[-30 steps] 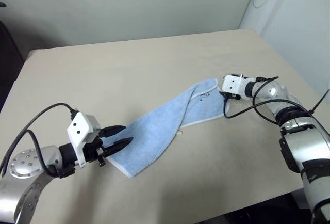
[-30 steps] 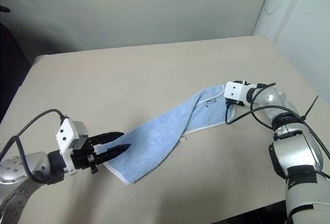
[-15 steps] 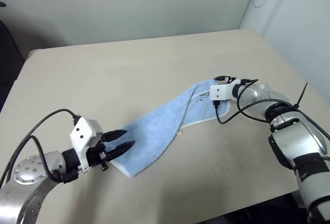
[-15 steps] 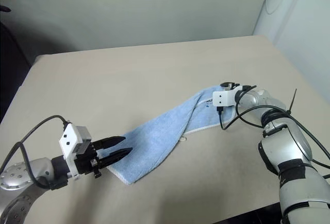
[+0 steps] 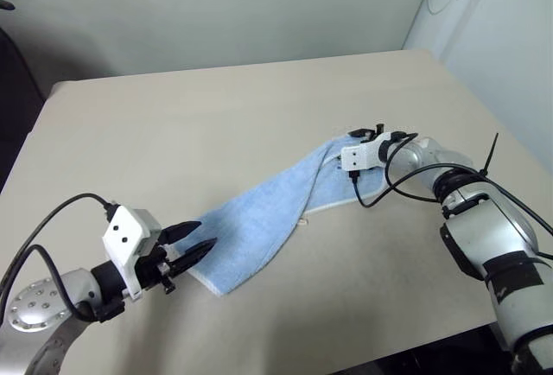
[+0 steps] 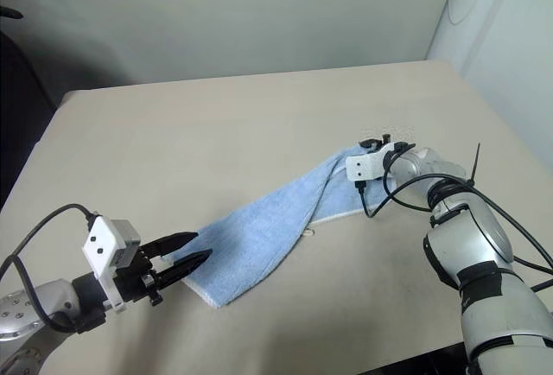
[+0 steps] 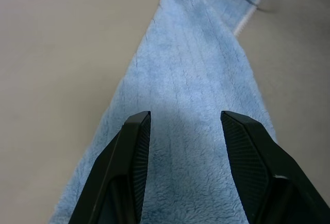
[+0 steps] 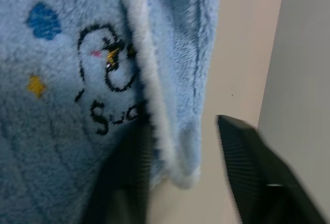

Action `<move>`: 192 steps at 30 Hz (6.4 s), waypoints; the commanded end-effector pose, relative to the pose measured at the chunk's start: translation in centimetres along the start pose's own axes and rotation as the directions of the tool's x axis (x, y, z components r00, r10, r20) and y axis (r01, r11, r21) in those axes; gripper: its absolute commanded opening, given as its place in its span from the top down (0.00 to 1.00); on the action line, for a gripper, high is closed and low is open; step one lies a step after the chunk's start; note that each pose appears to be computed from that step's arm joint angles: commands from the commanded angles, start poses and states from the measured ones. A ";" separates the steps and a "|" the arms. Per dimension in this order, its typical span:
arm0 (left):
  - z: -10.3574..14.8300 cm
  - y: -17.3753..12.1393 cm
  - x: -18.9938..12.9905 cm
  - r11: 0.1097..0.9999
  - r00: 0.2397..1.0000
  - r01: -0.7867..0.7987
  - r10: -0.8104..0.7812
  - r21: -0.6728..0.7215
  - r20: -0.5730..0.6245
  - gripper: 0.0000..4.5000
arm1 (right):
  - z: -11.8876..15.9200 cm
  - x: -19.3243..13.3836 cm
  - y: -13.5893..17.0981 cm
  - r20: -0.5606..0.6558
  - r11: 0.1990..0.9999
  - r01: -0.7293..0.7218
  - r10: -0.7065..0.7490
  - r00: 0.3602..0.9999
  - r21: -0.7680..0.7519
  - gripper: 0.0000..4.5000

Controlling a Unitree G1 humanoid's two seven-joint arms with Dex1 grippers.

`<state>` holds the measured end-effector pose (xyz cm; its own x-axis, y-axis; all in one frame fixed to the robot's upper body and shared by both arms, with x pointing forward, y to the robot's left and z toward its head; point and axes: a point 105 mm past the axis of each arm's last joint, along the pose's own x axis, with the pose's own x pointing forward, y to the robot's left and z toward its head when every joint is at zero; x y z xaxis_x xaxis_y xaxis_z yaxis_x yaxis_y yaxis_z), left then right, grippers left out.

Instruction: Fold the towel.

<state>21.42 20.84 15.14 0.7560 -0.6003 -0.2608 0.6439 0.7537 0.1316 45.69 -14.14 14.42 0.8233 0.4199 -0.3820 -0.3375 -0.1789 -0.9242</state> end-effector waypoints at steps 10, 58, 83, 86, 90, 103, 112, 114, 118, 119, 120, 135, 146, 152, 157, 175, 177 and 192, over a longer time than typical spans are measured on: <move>2.0 1.1 0.4 0.988 1.000 0.026 -0.027 0.153 0.004 0.47 | -0.9 -0.9 -0.5 0.011 0.998 0.046 -0.046 0.999 0.036 0.98; -3.8 -1.7 1.5 0.493 0.841 0.539 -0.367 0.683 -0.399 0.01 | -3.8 -5.2 0.3 0.059 0.976 0.110 -0.124 0.991 0.188 1.00; -2.4 -4.4 6.0 0.380 0.872 0.416 -0.424 0.826 -0.244 0.01 | -2.7 -4.3 1.0 0.074 0.969 0.117 -0.136 0.988 0.219 1.00; -2.0 -5.3 6.5 0.387 0.866 0.410 -0.451 0.826 -0.218 0.01 | -2.5 -4.2 1.0 0.077 0.968 0.118 -0.139 0.987 0.222 1.00; -1.9 -5.7 6.8 0.393 0.866 0.398 -0.459 0.829 -0.198 0.01 | -2.5 -4.2 1.0 0.077 0.967 0.122 -0.142 0.987 0.225 1.00; -0.7 -4.8 6.0 0.571 0.899 0.333 -0.432 0.750 -0.070 1.00 | -3.3 -4.4 0.8 0.042 0.966 0.132 -0.145 0.989 0.222 1.00; 4.0 0.0 4.7 0.935 0.957 0.022 -0.122 0.353 0.262 1.00 | -5.0 -5.5 0.1 0.001 0.958 0.146 -0.151 0.989 0.245 1.00; 5.1 1.3 4.1 0.968 0.944 -0.048 -0.037 0.245 0.329 1.00 | -5.3 -5.8 -0.4 -0.009 0.954 0.162 -0.165 0.986 0.254 1.00; 7.4 4.0 2.8 0.982 0.888 -0.175 0.126 0.073 0.442 1.00 | -6.3 -6.6 -1.7 -0.041 0.939 0.206 -0.202 0.979 0.277 1.00; 8.2 5.1 2.3 0.977 0.861 -0.214 0.181 0.016 0.476 1.00 | -6.6 -6.9 -2.3 -0.052 0.929 0.226 -0.220 0.974 0.293 1.00; 9.1 6.5 1.7 0.966 0.824 -0.255 0.243 -0.047 0.512 1.00 | -7.0 -7.2 -3.2 -0.065 0.916 0.253 -0.245 0.967 0.311 1.00; 21.0 14.5 4.9 0.934 0.610 -0.320 0.331 -0.158 0.720 1.00 | -8.2 -10.8 -14.5 -0.187 0.803 0.511 -0.476 0.859 0.307 1.00; 16.7 13.4 2.6 0.975 0.745 -0.209 0.212 -0.081 0.632 1.00 | -6.5 -12.4 -13.5 0.051 0.846 0.316 -0.372 0.927 0.431 1.00; 9.4 7.5 0.4 0.988 0.889 -0.002 0.073 -0.155 0.453 1.00 | -5.4 -13.4 -3.9 0.260 0.893 -0.139 0.026 0.965 0.427 1.00; 6.8 2.1 -0.3 0.960 0.921 0.159 -0.060 -0.230 0.385 1.00 | -4.1 -16.0 0.4 0.372 0.799 -0.420 0.267 0.889 0.430 1.00; -1.5 -2.1 -2.0 0.896 0.991 0.072 -0.015 -0.438 0.133 1.00 | -3.3 -15.6 1.5 0.406 0.742 -0.529 0.371 0.835 0.411 1.00; -1.3 0.4 -2.2 0.890 0.983 -0.006 0.090 -0.457 0.163 1.00 | -3.6 -14.4 0.5 0.372 0.773 -0.485 0.344 0.862 0.409 1.00; 4.0 8.0 -0.5 0.905 0.900 -0.197 0.320 -0.376 0.298 1.00 | -4.6 -8.9 -5.7 0.154 0.907 -0.218 0.173 0.973 0.360 1.00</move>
<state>26.17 24.80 18.42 0.8983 -0.4364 0.0512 0.4334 0.8606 -0.2676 41.85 -20.23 20.49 0.6025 0.5347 -0.5926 -0.7189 0.0411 -0.6939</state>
